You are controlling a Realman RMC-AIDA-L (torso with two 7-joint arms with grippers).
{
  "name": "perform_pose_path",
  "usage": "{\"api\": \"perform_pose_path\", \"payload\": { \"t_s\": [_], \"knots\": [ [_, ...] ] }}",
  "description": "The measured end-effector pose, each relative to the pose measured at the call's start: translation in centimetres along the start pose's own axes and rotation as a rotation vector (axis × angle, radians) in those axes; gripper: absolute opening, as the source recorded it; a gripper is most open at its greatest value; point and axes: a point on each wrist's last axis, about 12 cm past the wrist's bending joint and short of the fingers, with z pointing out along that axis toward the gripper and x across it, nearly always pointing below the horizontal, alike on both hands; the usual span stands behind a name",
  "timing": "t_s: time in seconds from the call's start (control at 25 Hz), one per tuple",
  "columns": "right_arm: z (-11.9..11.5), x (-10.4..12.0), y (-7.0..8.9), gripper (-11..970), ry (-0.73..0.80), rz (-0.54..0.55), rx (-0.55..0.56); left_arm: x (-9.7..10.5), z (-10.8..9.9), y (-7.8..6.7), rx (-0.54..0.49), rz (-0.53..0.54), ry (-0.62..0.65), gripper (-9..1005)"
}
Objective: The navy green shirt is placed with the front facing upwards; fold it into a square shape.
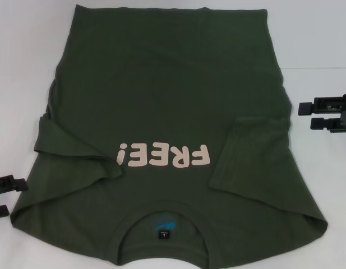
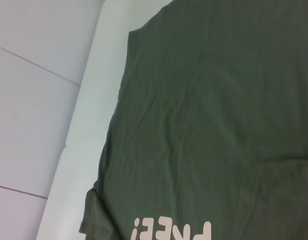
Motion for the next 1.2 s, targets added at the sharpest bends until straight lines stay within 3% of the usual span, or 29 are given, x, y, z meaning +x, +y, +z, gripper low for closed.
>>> {"api": "perform_pose_path", "payload": {
  "t_s": [0.76, 1.2],
  "knots": [
    [-0.3, -0.3, 0.0, 746, -0.018, 0.001, -0.001, 0.3, 1.0, 0.6, -0.016, -0.015, 0.003, 920],
    [-0.4, -0.4, 0.0, 746, -0.019, 0.001, 0.001, 0.6, 1.9, 0.0, -0.018, 0.007, 0.047, 920]
  ]
}}
